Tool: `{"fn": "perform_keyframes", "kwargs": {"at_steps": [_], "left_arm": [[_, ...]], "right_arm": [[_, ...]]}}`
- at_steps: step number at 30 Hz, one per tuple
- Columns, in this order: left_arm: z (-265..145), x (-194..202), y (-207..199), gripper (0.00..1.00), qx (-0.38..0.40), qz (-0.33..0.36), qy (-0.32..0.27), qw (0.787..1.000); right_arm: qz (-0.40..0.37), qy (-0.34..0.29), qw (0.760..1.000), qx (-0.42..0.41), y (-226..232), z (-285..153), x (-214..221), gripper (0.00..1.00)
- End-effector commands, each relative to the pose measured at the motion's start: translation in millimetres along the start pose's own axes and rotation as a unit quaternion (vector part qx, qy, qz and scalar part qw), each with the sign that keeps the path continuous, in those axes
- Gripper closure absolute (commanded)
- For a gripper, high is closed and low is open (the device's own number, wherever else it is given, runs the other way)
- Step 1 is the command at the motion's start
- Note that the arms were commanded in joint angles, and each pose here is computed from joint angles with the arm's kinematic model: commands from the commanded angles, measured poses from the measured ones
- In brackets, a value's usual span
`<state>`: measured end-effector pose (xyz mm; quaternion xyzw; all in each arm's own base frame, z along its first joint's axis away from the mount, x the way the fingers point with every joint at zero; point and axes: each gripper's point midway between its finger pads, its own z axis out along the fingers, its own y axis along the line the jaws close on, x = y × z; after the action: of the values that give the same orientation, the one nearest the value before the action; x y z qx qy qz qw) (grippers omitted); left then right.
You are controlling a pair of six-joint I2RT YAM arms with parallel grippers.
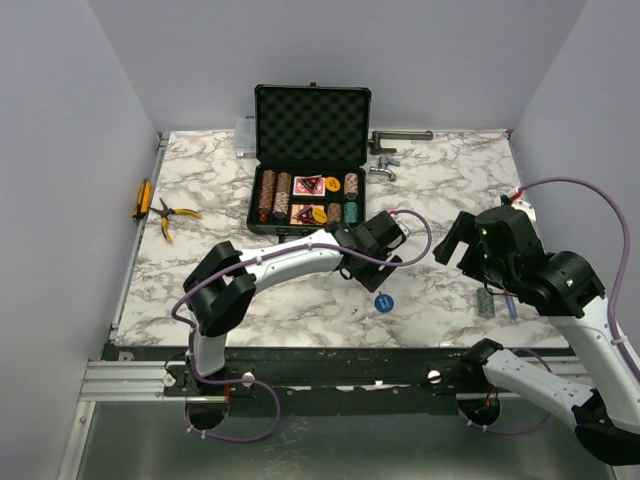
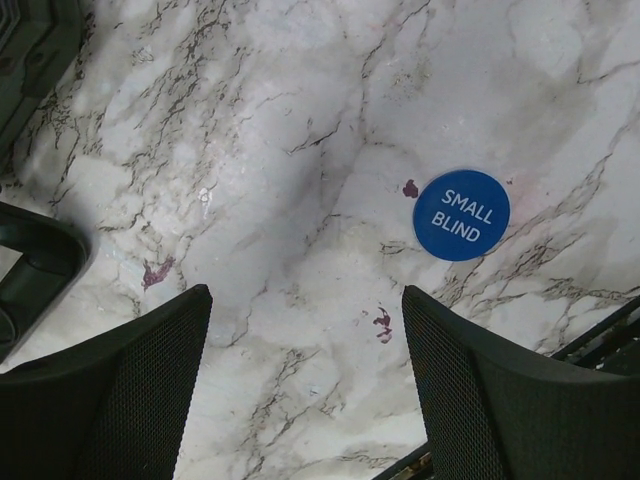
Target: Pack up texas hold em set
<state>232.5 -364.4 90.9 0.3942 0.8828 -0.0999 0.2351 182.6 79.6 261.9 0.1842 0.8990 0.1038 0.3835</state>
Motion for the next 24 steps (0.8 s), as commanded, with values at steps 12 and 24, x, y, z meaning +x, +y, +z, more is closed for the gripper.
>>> {"fn": "perform_keyframes", "kwargs": {"at_steps": [12, 24], "left_arm": [[40, 26, -19, 0.25, 0.040, 0.035, 0.034, 0.998], [25, 31, -63, 0.22, 0.149, 0.117, 0.025, 0.982]], "right_arm": [[0.020, -0.018, 0.999, 0.019, -1, -17, -19, 0.00], [0.016, -0.007, 0.999, 0.028, 0, -23, -21, 0.00]]}}
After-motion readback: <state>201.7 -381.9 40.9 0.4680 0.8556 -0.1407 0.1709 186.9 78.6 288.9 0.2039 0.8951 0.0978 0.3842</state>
